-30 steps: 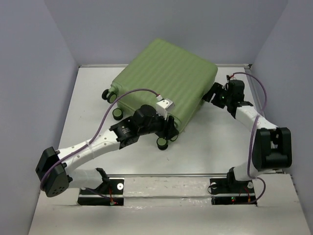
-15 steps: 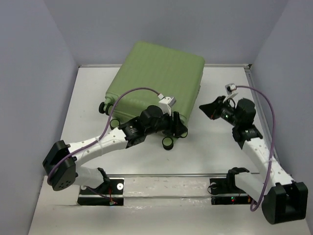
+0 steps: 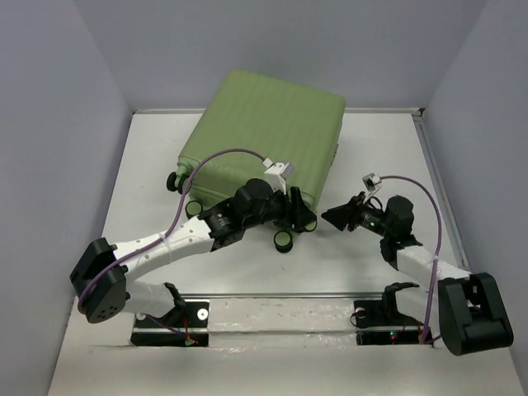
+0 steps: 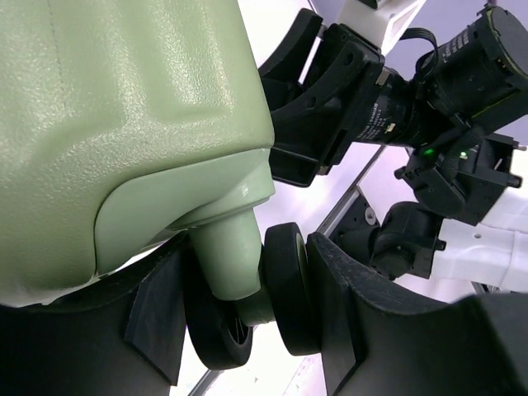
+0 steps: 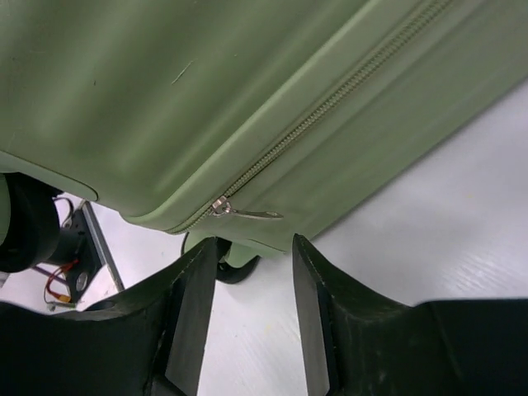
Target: Pack the luggage
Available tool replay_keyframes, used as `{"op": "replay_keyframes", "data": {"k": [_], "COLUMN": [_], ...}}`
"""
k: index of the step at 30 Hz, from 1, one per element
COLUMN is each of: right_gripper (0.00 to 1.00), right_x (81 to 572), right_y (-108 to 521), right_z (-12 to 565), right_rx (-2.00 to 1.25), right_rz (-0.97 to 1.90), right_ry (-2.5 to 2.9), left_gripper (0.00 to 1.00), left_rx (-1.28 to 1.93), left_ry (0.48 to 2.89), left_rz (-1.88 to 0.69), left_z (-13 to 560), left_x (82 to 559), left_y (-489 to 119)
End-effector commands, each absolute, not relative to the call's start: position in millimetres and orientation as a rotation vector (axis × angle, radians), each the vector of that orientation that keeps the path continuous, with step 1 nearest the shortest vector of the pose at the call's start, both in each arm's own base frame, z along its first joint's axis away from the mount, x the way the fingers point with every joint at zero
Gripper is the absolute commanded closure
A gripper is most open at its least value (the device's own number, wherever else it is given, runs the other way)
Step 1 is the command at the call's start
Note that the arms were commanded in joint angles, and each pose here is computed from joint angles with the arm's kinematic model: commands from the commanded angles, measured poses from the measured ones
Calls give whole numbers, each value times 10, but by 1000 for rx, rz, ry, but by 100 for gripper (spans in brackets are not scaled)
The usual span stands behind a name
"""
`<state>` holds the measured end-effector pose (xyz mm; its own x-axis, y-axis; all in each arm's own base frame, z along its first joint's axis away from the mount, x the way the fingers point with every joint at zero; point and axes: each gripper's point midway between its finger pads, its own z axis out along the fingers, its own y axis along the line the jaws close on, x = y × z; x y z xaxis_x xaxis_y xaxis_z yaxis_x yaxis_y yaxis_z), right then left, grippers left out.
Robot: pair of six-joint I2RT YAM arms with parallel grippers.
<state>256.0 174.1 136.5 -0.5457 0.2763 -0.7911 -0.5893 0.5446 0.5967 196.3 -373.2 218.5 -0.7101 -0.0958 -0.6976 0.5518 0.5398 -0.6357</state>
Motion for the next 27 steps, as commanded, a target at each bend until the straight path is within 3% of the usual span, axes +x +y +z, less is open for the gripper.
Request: {"op": "replay_keyframes", "data": {"k": [1,18,23,27], "right_gripper": [51,50,61,83], "right_x": [2594,2620,2647,2697], "right_y": [1917,2177,2230,2244], "right_z": [1627,1473,1532,1540], "right_rx": [-421,-551,-563,-538], "right_rz": [1207,1337,1330,1317], "right_ry": [1681,1653,1615,1603], "left_gripper": [94,94,94,94], "left_rx": [456,465,468,462], "left_ry": [1737,1739,1736,1731], "left_rz": [-1442,-1460,-1471,-1468], "left_z": [3110,3094,3114,3130], "left_x": [1744,1720,1706,1717], "left_y": [-3871,-3876,-3881,-3872]}}
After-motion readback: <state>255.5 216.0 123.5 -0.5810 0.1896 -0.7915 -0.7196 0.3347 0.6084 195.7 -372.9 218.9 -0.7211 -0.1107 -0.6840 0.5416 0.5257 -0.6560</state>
